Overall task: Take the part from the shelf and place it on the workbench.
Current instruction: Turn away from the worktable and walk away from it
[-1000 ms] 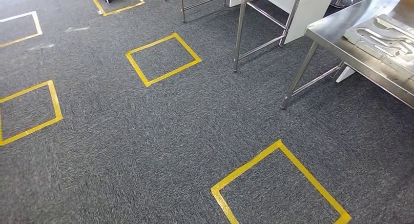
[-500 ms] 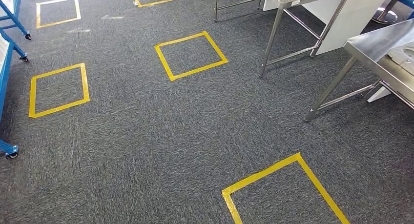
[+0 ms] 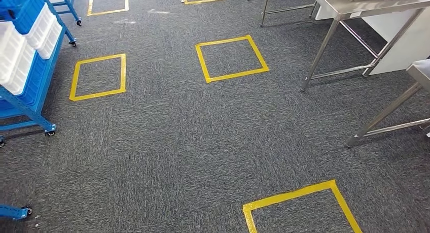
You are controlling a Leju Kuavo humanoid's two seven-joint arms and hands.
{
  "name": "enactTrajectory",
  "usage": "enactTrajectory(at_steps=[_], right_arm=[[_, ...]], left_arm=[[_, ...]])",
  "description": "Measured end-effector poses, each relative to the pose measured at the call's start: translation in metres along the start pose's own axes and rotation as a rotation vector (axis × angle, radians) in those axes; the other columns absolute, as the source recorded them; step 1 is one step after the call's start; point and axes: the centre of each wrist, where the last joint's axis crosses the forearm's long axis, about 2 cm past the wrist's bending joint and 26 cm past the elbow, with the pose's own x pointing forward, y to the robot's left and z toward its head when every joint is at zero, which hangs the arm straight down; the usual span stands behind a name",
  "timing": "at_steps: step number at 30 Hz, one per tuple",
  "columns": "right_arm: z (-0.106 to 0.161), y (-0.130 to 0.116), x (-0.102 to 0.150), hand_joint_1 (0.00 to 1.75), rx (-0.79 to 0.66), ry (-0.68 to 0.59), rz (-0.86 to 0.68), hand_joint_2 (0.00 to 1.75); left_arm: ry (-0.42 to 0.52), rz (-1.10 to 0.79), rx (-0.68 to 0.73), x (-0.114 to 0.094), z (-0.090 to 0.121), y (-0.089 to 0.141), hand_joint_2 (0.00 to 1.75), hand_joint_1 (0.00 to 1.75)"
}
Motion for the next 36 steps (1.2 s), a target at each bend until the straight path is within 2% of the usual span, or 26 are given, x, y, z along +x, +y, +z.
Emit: enactTrajectory(at_steps=[18, 36], right_arm=[[0.0, -0.005, -0.002, 0.0, 0.002, 0.001, -0.031, 0.0], [0.001, -0.007, -0.008, 0.0, 0.006, 0.01, -0.049, 0.0]], left_arm=[[0.013, -0.069, -0.042, -0.012, 0.01, -0.018, 0.0, 0.0], [0.008, -0.099, -0.06, -0.012, 0.01, -0.018, 0.0, 0.0]])
